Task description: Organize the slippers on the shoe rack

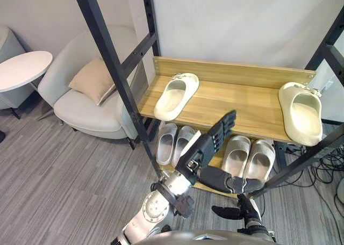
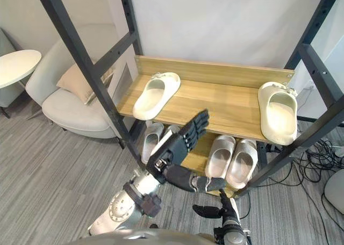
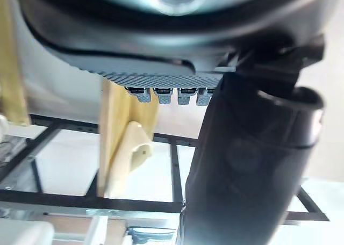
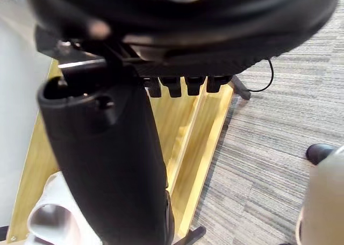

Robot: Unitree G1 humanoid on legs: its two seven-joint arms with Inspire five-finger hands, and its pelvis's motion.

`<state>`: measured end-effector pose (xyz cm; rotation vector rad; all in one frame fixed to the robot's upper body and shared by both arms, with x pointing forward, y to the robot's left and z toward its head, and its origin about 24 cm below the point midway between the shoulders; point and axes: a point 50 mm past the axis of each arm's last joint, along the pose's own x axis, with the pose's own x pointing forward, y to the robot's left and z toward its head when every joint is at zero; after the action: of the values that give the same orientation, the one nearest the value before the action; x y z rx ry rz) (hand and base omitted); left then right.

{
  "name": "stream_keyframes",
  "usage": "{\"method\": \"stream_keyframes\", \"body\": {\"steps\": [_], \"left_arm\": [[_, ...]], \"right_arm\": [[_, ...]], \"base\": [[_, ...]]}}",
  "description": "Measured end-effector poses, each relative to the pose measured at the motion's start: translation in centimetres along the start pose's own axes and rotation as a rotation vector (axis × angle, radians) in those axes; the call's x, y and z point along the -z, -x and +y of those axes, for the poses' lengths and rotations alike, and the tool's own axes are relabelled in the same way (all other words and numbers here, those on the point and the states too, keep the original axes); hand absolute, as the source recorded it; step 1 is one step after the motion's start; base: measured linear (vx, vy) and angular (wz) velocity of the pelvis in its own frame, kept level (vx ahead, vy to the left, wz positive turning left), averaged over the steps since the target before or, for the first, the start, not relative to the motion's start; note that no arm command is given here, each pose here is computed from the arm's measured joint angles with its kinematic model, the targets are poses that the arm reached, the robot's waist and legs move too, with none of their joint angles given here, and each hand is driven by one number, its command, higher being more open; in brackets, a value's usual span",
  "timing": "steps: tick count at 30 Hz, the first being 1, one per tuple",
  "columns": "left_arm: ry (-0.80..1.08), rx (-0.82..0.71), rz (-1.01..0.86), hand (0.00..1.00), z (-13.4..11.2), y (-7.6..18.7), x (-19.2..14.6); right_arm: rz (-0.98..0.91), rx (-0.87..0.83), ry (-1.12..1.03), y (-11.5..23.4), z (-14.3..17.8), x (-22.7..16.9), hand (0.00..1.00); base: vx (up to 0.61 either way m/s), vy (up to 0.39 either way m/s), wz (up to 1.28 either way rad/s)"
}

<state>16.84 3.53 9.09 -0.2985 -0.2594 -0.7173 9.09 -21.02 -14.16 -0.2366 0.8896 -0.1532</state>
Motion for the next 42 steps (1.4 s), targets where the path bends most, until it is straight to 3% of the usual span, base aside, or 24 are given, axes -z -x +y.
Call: {"method": "stream_keyframes", "body": {"steps": [10,22,36,42], "left_arm": [[-0.155,-0.114,-0.22,1.0,2.4,-2.0,-4.3],[-0.538,-0.207,-0.422,1.0,5.9,-4.6,-9.2],[-1.122,-0.261,-0.178,1.0,14.1,-5.8,-9.9],[-1.303,-0.247,-0.145,1.0,15.2,-5.4,-11.1]], "right_arm": [[0.028,-0.004,0.007,0.5,-0.2,1.0,1.0],[0.026,-0.042,0.021,0.5,0.0,1.0,1.0],[0.019,-0.069,0.022,0.4,0.2,0.8,1.0],[-0.005,-0.074,0.021,0.4,0.2,0.3,1.0]], "base": [[0.0,0.0,0.0],[0.0,0.0,0.0],[0.0,0.0,-0.02],[0.0,0.0,0.0]]}}
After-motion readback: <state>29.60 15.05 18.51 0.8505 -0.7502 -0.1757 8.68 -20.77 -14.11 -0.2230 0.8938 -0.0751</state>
